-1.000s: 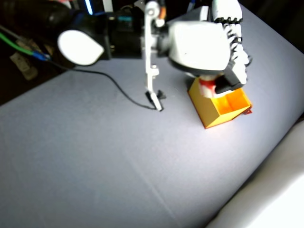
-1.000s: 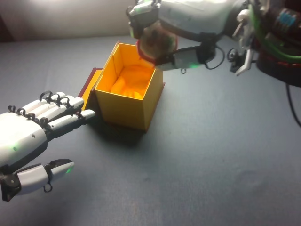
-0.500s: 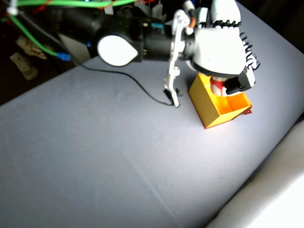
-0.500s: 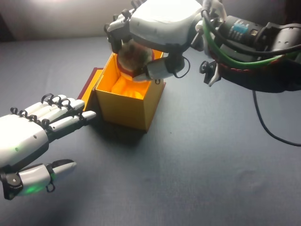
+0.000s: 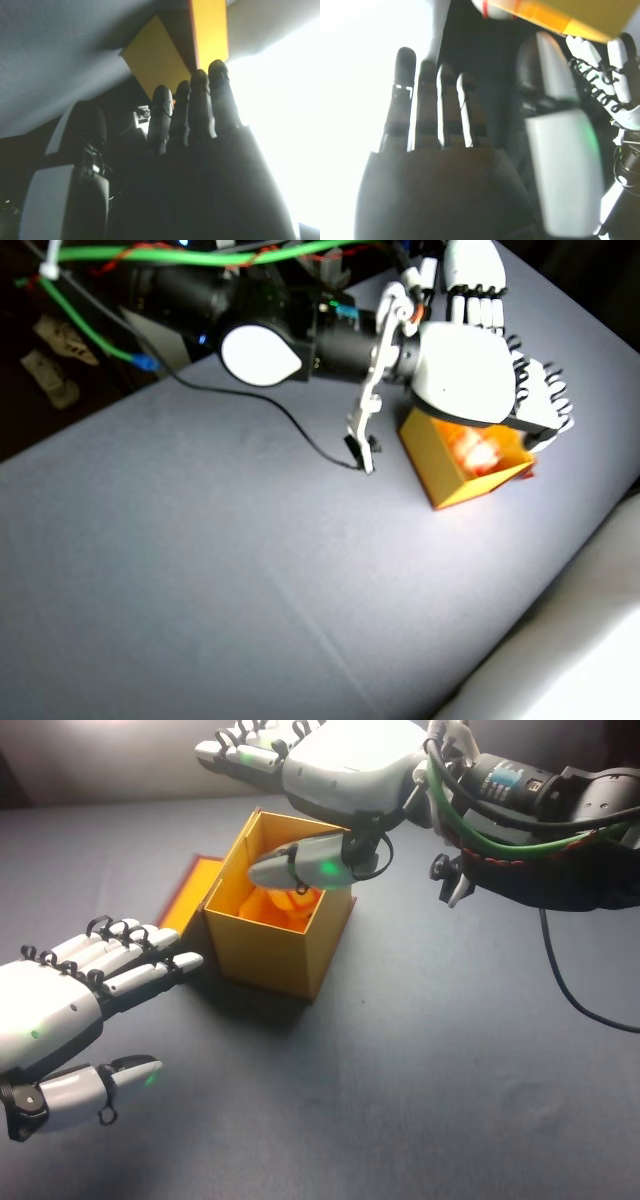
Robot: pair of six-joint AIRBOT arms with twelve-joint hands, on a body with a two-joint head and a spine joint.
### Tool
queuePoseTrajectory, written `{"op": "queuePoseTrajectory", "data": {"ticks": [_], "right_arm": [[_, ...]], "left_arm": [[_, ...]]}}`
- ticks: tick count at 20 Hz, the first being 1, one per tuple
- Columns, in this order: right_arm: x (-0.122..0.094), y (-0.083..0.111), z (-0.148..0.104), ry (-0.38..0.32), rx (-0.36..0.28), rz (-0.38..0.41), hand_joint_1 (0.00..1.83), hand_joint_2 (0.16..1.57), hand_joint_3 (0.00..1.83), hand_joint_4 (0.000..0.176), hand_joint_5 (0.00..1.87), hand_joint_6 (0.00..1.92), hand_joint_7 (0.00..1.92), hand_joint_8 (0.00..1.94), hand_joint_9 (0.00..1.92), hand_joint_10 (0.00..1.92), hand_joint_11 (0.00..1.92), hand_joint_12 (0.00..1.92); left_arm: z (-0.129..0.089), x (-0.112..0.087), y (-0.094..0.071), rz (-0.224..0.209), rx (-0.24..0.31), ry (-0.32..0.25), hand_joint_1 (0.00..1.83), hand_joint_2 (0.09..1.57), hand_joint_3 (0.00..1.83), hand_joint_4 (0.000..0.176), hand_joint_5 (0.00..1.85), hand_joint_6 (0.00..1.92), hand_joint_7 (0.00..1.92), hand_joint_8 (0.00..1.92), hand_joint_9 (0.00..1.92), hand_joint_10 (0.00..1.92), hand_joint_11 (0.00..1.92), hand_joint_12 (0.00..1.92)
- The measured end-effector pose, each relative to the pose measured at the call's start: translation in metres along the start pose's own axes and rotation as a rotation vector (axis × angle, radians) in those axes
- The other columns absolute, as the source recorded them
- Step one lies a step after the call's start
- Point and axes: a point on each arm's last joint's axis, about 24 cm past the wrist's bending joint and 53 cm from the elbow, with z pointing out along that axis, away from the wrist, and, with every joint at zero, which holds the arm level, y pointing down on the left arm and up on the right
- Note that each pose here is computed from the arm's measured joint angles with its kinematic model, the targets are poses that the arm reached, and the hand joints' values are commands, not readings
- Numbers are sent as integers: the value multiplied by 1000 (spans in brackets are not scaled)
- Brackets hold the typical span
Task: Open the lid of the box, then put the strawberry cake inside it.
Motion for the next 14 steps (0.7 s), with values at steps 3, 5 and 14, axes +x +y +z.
{"op": "queuePoseTrajectory", "data": {"ticks": [3, 5, 14], "right_arm": [[-8, -5, -13, -4, 9, -9, 248, 1225, 0, 9, 0, 0, 0, 0, 0, 0, 0, 142], [-24, -13, -29, -28, 18, -17, 185, 1236, 1, 0, 0, 0, 0, 0, 0, 0, 0, 309], [-34, 4, -117, -104, -76, -34, 31, 1334, 11, 6, 0, 0, 0, 0, 0, 0, 0, 0]], "left_arm": [[0, -1, 0, -2, 1, -5, 491, 1387, 0, 41, 131, 6, 0, 0, 0, 0, 0, 0], [0, 0, -1, -10, 0, -7, 422, 1394, 0, 60, 102, 5, 0, 0, 0, 0, 0, 0], [-19, -13, -6, -34, 3, -68, 499, 1423, 0, 41, 123, 0, 0, 0, 11, 0, 3, 228]]}}
